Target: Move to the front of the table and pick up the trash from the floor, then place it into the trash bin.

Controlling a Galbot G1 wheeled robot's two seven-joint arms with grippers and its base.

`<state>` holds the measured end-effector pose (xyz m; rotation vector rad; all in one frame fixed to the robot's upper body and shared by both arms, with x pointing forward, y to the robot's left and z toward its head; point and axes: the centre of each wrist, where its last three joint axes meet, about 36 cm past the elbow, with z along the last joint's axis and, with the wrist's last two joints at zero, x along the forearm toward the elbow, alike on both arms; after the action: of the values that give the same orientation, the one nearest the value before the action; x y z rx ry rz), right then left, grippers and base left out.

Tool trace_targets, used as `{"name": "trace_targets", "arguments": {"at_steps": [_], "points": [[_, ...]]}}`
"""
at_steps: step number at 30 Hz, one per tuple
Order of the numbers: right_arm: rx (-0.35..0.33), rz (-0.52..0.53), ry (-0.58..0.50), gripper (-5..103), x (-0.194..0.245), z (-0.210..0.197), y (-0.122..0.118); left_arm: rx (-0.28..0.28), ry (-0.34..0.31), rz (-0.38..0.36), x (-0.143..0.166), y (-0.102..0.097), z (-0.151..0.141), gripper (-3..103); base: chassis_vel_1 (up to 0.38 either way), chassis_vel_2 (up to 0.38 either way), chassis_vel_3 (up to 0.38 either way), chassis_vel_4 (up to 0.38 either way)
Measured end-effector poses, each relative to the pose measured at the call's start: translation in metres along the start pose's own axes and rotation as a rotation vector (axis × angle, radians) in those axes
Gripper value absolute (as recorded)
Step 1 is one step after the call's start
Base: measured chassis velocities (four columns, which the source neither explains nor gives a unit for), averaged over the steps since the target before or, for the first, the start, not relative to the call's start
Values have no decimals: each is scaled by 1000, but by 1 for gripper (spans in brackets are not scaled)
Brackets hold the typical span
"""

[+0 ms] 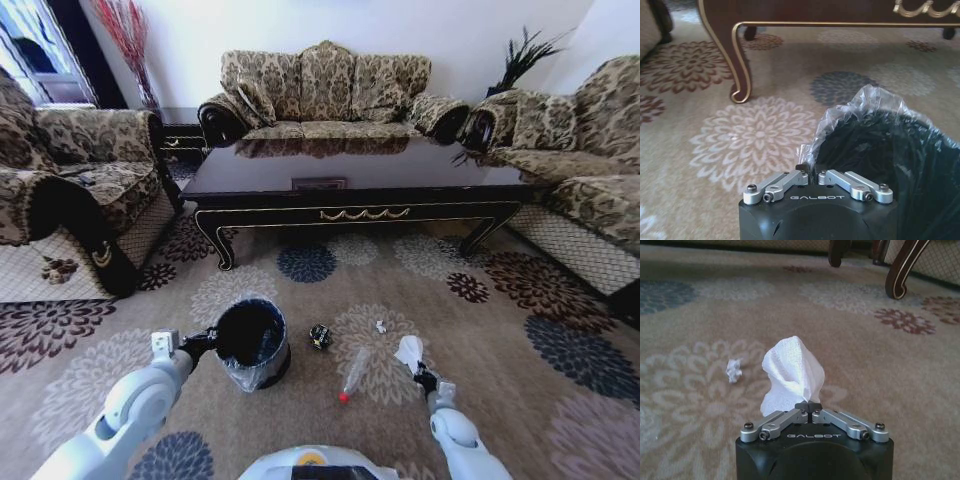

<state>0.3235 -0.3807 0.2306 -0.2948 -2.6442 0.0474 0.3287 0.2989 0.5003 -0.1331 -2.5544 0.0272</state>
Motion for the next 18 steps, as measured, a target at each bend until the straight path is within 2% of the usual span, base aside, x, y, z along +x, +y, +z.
{"name": "trace_targets", "arguments": {"at_steps": [6,9,12,13,16,18], "points": [[15,-22,-98,0,20,-43,-11,-33,11,74,-14,-15,-9,3,0,0,0,0],[10,-37,-136,0,30,-62,-13,-32,4,106,-22,-22,-15,3,0,0,0,0],[3,-75,-201,0,49,-96,-7,-30,3,153,-36,-36,-24,3,0,0,0,0],[3,-75,-201,0,49,-96,-7,-30,3,153,-36,-36,-24,3,0,0,0,0],[-12,-119,-259,0,72,-127,10,-32,22,194,-50,-51,-28,3,0,0,0,0],[-14,-127,-268,0,76,-132,13,-33,25,200,-52,-54,-29,3,0,0,0,0]]}}
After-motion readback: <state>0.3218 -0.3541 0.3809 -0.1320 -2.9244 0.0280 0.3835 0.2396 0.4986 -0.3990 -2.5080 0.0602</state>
